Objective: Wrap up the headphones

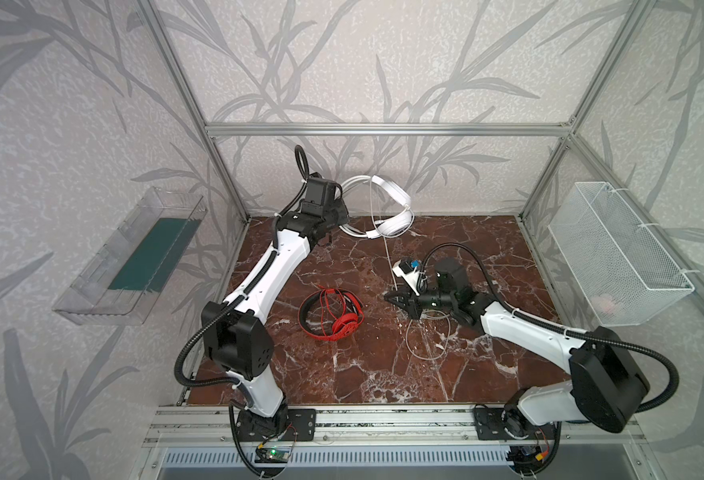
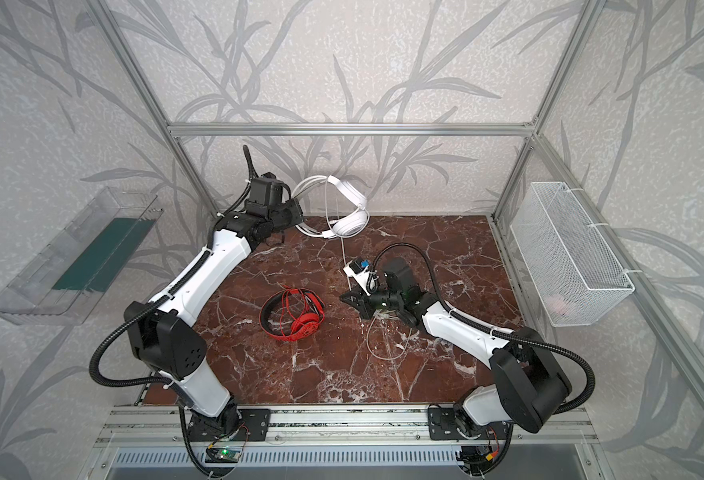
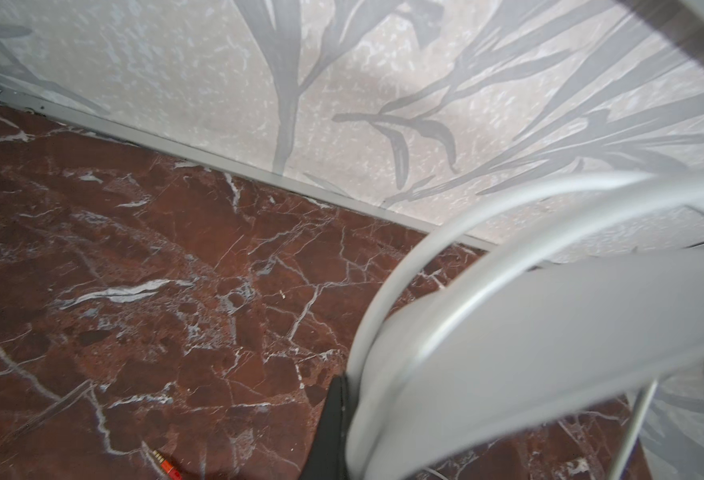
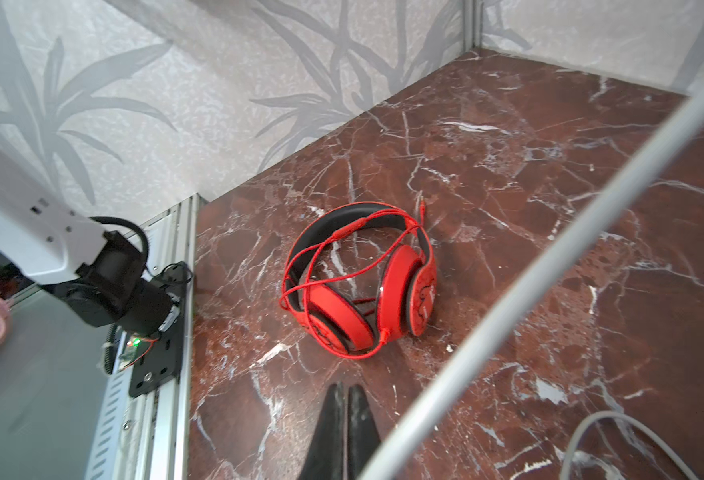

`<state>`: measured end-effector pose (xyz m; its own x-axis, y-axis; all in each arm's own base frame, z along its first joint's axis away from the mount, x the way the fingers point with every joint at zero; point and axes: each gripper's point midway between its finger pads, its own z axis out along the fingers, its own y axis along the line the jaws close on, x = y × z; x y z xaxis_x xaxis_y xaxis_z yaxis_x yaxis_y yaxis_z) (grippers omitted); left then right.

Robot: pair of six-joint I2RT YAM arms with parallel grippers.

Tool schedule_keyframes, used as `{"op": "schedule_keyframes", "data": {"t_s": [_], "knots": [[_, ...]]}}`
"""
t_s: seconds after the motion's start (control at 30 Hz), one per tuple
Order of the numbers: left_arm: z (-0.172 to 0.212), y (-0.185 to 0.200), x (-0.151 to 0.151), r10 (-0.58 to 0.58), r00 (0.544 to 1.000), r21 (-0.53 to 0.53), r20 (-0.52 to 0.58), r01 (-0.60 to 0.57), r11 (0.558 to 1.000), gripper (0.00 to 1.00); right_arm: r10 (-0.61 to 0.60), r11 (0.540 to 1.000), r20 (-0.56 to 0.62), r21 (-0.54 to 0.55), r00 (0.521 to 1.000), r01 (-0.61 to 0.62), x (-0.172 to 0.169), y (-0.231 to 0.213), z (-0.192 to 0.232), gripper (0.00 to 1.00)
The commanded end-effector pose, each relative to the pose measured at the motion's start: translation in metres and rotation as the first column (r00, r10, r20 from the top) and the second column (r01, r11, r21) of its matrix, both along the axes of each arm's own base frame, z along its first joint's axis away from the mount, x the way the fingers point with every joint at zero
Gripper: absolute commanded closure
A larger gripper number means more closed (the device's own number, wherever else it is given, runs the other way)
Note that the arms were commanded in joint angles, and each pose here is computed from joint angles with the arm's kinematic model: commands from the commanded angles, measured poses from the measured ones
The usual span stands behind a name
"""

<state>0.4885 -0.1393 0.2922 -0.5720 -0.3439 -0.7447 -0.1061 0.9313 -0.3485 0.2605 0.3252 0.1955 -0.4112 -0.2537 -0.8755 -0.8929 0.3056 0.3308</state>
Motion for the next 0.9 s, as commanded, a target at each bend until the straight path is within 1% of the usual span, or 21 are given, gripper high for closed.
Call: {"op": "schedule_keyframes", "data": {"t_s": [0.0,0.13,0.27,0.37,0.43,0.53,0.63,0.73,0.87], "knots": [[0.022,0.004,0.009,0.035,0.997,0.042,0.066,-0.038,0.998,1.0,0.141,0.989,-0.002,0.047,0.99,-0.141,-0.024,0.007,0.026,0.98],[0.008,0.002,0.011,0.025,0.999,0.108,0.033,-0.028,0.994,1.0,0.19,0.98,-0.004,0.058,0.982,-0.19,-0.032,0.008,0.039,0.98],[-0.006,-0.003,0.01,-0.004,1.0,0.175,-0.003,0.004,0.985,1.0,0.224,0.974,0.013,0.026,0.974,-0.225,-0.037,0.006,0.051,0.98],[-0.015,-0.01,0.01,-0.042,0.998,0.229,-0.038,0.05,0.972,1.0,0.277,0.96,-0.009,-0.031,0.961,-0.277,-0.043,0.003,0.057,0.97],[-0.02,-0.013,0.008,-0.064,0.996,0.278,-0.062,0.079,0.957,1.0,0.31,0.947,-0.052,-0.073,0.949,-0.313,-0.049,0.0,0.06,0.97],[-0.026,-0.014,0.007,-0.081,0.992,0.343,-0.094,0.109,0.933,1.0,0.338,0.933,-0.058,-0.112,0.939,-0.343,-0.05,-0.005,0.066,0.97],[-0.031,-0.015,0.005,-0.093,0.988,0.376,-0.121,0.133,0.917,1.0,0.345,0.926,-0.041,-0.148,0.938,-0.347,-0.048,-0.01,0.07,0.97],[-0.033,-0.017,0.004,-0.112,0.984,0.386,-0.138,0.158,0.909,1.0,0.35,0.918,-0.029,-0.187,0.936,-0.349,-0.045,-0.015,0.072,0.96],[-0.032,-0.023,0.002,-0.154,0.977,0.4,-0.146,0.201,0.894,1.0,0.352,0.898,-0.028,-0.273,0.935,-0.346,-0.04,-0.022,0.072,0.96]]}}
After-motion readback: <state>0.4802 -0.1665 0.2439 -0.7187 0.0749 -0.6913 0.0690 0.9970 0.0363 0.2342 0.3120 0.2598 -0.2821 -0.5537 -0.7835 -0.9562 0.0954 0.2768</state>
